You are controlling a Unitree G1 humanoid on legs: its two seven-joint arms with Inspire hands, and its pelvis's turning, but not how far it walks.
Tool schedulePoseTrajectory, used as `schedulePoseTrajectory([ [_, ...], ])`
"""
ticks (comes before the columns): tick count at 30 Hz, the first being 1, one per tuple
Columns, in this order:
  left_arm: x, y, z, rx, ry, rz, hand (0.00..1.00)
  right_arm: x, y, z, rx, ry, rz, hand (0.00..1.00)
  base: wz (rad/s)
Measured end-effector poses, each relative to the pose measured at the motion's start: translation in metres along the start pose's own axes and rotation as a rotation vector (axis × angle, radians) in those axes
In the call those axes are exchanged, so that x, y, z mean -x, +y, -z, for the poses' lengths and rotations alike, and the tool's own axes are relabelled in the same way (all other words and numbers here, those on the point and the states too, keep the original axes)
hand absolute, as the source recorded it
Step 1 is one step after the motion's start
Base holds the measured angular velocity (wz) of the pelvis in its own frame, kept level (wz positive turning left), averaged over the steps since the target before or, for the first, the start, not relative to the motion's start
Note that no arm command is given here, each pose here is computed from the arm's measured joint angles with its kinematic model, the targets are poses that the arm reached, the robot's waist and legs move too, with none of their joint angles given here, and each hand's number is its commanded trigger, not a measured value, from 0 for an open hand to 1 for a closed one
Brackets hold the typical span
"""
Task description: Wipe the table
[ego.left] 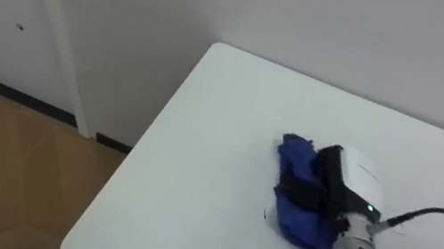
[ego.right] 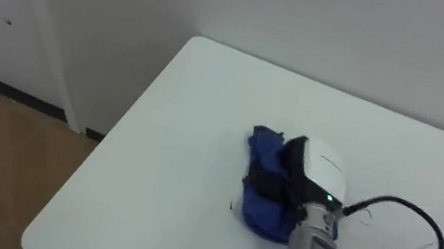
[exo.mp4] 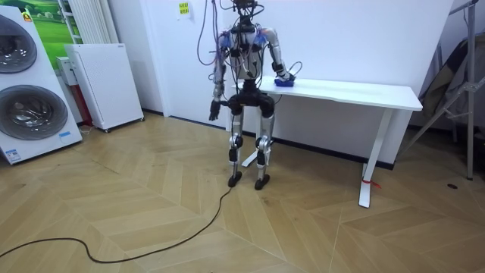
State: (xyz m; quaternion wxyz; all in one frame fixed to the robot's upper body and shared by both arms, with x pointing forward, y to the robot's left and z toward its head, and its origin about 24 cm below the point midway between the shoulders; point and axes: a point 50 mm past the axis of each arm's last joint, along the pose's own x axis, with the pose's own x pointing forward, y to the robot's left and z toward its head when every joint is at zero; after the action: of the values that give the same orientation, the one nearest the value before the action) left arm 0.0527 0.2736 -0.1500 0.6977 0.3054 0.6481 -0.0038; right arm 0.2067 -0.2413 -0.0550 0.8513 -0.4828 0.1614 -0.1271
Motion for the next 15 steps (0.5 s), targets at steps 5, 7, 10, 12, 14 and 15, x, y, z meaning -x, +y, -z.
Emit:
schedulePoseTrajectory([
  [5,0.000,0.027,0.030,0.007,0.078,-0.083,0.00,0.007,-0.032,0.074,0.033,0.262,0.109,1.00,0.37],
  [7,0.001,0.029,0.026,0.009,0.058,-0.093,0.00,0.005,-0.035,0.081,0.041,0.295,0.104,1.00,-0.14],
  [10,0.000,0.020,0.012,-0.030,0.013,-0.069,0.00,-0.005,-0.030,0.067,0.045,0.271,0.080,1.00,-0.40],
  [12,0.000,0.015,0.000,-0.047,-0.015,-0.056,0.00,-0.011,-0.025,0.055,0.055,0.259,0.058,1.00,-0.45],
  [14,0.001,0.007,-0.010,-0.056,-0.042,-0.034,0.00,-0.015,-0.018,0.038,0.096,0.217,0.030,1.00,-0.72],
  [15,0.001,0.003,-0.017,-0.059,-0.058,-0.021,0.00,-0.018,-0.014,0.023,0.132,0.166,0.001,1.00,-0.87],
])
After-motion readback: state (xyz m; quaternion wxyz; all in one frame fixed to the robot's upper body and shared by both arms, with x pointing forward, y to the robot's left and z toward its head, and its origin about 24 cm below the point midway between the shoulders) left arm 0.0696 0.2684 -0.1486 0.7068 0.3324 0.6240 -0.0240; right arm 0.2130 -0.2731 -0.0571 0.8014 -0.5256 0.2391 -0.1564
